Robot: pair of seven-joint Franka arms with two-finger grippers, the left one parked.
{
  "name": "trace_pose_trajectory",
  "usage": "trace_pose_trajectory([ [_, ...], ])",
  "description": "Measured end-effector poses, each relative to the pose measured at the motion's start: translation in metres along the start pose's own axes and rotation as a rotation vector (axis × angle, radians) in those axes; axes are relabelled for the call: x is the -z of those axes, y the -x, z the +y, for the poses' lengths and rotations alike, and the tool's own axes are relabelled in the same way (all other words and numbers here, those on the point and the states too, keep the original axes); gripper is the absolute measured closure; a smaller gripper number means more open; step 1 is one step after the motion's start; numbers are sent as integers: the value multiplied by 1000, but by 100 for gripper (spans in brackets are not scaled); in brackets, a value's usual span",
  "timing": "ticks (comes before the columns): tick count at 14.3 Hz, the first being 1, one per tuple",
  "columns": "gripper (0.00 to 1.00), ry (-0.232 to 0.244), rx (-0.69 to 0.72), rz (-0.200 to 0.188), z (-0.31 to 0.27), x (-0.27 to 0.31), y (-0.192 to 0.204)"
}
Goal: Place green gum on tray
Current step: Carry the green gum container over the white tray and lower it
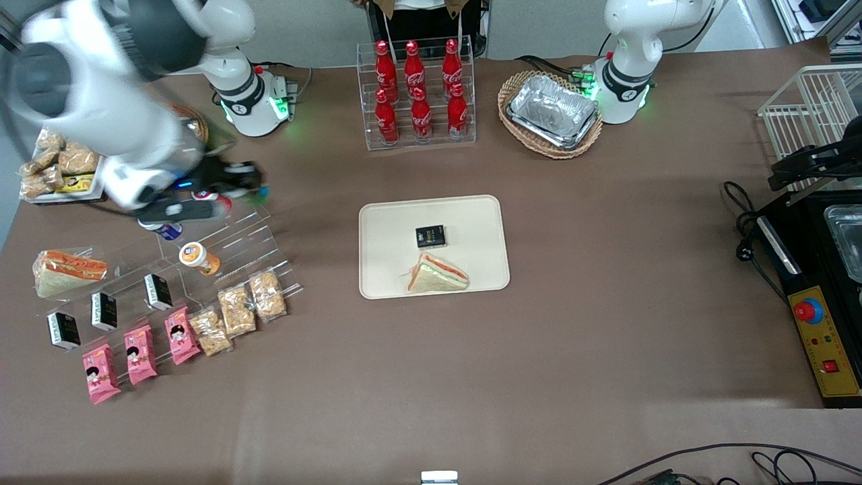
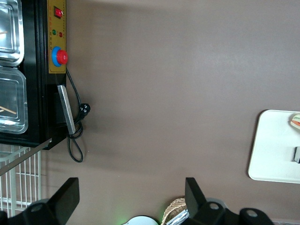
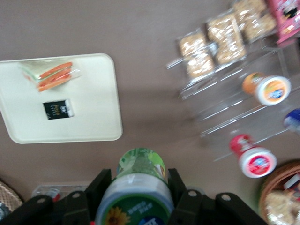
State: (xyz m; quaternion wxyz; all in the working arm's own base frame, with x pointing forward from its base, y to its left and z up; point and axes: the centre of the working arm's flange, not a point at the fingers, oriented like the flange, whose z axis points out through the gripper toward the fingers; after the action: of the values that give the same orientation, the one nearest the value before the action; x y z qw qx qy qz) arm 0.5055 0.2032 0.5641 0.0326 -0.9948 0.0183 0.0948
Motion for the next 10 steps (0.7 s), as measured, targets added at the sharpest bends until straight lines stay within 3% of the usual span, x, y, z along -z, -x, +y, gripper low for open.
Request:
trace_pose_trajectory([
  [5,44,-5,-73,28,-110,-79,9],
  [10,44,-31,-78,87,-132,-229,20],
])
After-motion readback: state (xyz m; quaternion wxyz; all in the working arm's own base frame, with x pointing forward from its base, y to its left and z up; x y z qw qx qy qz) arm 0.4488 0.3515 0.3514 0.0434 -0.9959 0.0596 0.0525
